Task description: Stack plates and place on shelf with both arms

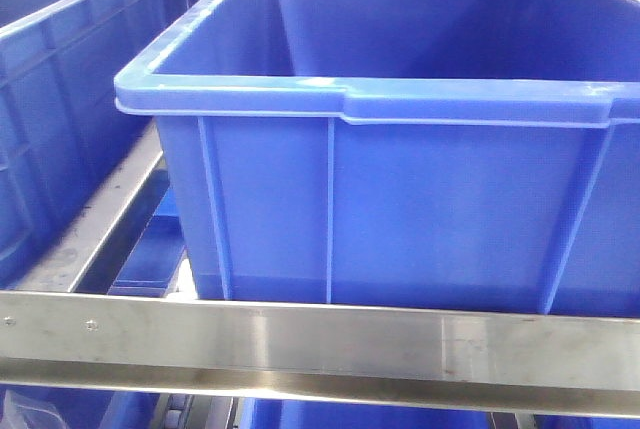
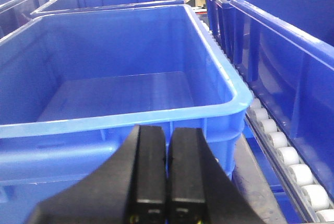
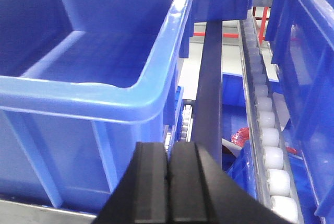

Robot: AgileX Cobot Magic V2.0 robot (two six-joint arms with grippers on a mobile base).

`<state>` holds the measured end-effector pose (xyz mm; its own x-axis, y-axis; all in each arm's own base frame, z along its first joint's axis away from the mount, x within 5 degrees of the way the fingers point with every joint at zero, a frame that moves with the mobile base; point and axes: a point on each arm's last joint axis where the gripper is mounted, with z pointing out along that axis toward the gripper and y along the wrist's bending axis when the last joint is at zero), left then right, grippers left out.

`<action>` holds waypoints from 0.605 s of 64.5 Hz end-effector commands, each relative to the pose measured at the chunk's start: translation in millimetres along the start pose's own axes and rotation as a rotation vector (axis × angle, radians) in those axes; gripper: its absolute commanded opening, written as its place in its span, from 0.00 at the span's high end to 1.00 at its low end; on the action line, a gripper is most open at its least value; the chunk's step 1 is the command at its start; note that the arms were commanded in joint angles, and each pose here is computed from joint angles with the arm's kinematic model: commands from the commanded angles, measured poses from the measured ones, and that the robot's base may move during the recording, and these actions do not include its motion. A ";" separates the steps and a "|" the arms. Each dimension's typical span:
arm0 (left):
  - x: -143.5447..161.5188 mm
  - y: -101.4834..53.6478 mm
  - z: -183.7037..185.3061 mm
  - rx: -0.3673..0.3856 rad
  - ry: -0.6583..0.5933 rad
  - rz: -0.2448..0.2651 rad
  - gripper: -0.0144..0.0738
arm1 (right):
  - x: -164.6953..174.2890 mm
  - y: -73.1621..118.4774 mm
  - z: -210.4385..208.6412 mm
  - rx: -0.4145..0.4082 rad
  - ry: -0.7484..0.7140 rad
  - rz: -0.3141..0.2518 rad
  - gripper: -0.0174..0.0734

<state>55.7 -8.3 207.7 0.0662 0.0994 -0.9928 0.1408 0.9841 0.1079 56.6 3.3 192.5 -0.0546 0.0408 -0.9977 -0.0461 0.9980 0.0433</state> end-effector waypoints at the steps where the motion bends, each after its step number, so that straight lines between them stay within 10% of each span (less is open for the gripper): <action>1: -7.4 1.3 -2.1 -0.017 -0.102 -0.010 0.74 | -8.7 -0.9 -1.8 0.013 -0.101 -0.009 0.75; 39: -7.4 1.3 -2.1 -0.017 -0.102 -0.010 0.74 | -8.7 -0.9 -1.8 0.013 -0.101 -0.009 0.75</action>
<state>55.7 -8.3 207.7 0.0661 0.0991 -0.9929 0.1408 0.9842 0.1076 56.6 3.3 192.5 -0.0546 0.0408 -0.9977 -0.0461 0.9980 0.0433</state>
